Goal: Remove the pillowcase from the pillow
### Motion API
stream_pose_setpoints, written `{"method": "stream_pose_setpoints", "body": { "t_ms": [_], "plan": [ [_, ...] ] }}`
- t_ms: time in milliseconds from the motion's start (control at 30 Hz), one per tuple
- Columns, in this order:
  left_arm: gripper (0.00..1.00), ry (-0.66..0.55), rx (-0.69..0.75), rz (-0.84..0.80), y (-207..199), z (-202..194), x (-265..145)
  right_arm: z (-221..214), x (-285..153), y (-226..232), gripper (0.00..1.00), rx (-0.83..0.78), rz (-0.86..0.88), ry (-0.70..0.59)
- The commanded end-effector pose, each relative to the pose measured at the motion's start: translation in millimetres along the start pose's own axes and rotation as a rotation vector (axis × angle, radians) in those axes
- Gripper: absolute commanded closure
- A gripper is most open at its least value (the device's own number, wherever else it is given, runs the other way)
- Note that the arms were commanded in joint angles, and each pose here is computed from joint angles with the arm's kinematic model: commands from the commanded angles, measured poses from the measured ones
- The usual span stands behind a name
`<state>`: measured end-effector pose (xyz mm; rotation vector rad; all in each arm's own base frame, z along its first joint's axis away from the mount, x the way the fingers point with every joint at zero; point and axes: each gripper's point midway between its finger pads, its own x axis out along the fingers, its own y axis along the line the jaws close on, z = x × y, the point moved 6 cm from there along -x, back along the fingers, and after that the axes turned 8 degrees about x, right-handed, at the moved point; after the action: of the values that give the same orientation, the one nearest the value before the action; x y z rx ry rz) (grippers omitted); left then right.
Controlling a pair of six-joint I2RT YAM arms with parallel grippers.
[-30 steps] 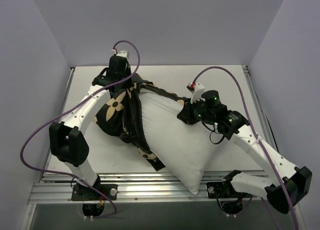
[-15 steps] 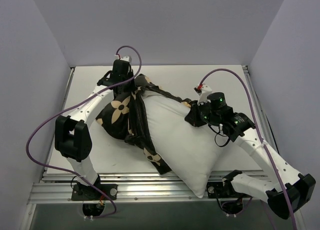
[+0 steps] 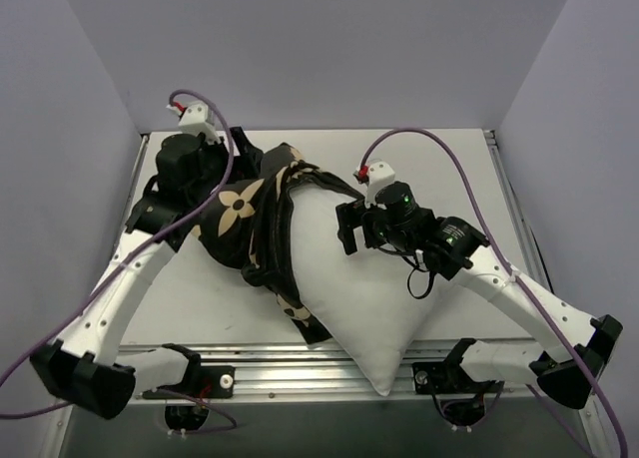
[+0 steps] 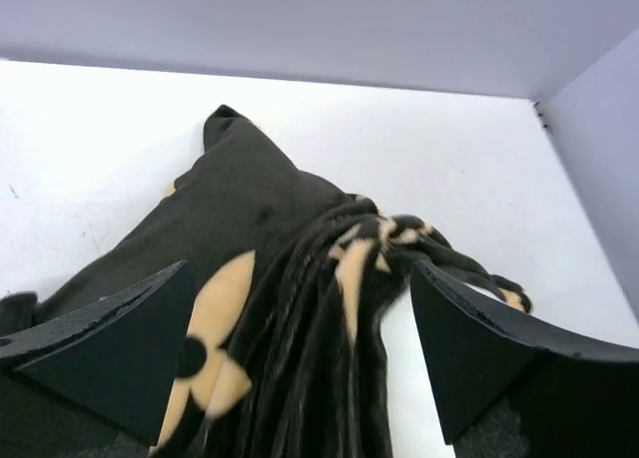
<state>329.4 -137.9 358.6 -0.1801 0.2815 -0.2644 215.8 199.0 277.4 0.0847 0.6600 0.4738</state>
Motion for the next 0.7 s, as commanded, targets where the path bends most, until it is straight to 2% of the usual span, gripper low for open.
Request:
{"method": "stream_pose_setpoints", "body": {
  "t_ms": [0, 33, 67, 133, 267, 500, 667],
  "plan": [
    [0.04, 0.088, -0.042, 0.041, 9.2, -37.3, -38.6, 10.5, -11.2, 9.5, 0.09, -0.112, -0.099, -0.081],
    [0.04, 0.11, -0.058, 0.047, 11.5, -48.0, -46.3, 10.7, -11.0, 13.1, 0.08, -0.134, -0.115, -0.09],
    [0.04, 0.187, -0.078, 0.059, 17.0, -79.9, -50.1, 8.8, -10.8, 18.8, 0.07, -0.151, -0.11, -0.092],
    [0.04, 0.181, -0.094, 0.03, 18.3, -93.7, -71.2, 0.8, -11.0, 36.8, 0.04, -0.214, -0.076, -0.088],
    [0.04, 0.25, -0.101, 0.029, 27.2, -131.3, -93.8, -23.3, -5.7, 63.4, 0.0, -0.325, -0.04, -0.045],
    [0.04, 0.264, -0.12, -0.005, 29.1, -151.0, -112.7, -80.1, 5.0, 95.1, 0.0, -0.473, 0.014, 0.08],
    [0.04, 0.3, -0.145, -0.046, 25.1, -163.4, -110.9, -117.0, 30.8, 84.4, 0.0, -0.527, -0.089, 0.16]
  ]
}}
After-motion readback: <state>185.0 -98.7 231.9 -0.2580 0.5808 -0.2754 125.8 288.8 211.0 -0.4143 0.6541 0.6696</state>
